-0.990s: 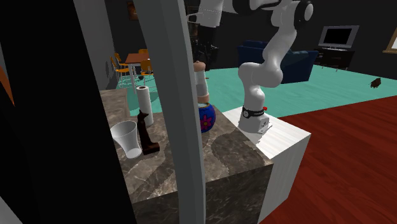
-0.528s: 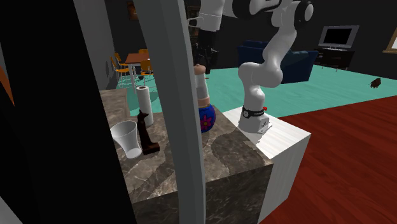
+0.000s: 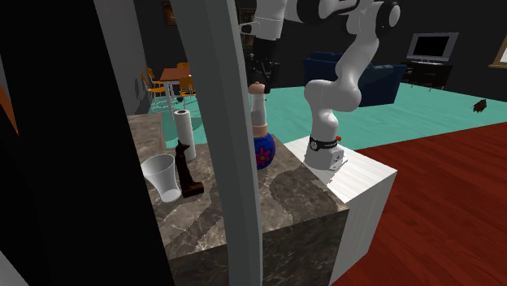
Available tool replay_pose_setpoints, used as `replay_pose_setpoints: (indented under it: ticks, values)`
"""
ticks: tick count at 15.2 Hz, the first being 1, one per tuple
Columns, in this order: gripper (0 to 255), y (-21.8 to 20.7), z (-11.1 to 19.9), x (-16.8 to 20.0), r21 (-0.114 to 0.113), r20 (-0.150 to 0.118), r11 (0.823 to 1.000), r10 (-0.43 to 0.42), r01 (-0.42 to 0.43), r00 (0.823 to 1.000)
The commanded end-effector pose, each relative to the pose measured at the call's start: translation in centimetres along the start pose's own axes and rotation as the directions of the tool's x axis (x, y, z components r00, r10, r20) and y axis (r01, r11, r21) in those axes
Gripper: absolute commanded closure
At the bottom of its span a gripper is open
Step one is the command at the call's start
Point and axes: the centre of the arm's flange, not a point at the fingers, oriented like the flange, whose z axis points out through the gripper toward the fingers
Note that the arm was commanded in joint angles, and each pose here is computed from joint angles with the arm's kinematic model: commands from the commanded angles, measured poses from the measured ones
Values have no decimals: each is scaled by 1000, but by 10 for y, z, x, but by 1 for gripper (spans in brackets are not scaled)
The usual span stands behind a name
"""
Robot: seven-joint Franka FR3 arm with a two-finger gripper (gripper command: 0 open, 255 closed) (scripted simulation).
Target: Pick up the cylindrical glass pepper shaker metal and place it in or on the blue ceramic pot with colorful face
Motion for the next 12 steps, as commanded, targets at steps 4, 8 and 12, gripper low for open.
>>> replay_pose_setpoints:
  ticks: [4,8,12]
  values:
    - [0,0,-50,0,0,0,1000,0,0,1000]
    - [0,0,-50,0,0,0,1000,0,0,1000]
    - [0,0,-50,0,0,0,1000,0,0,1000]
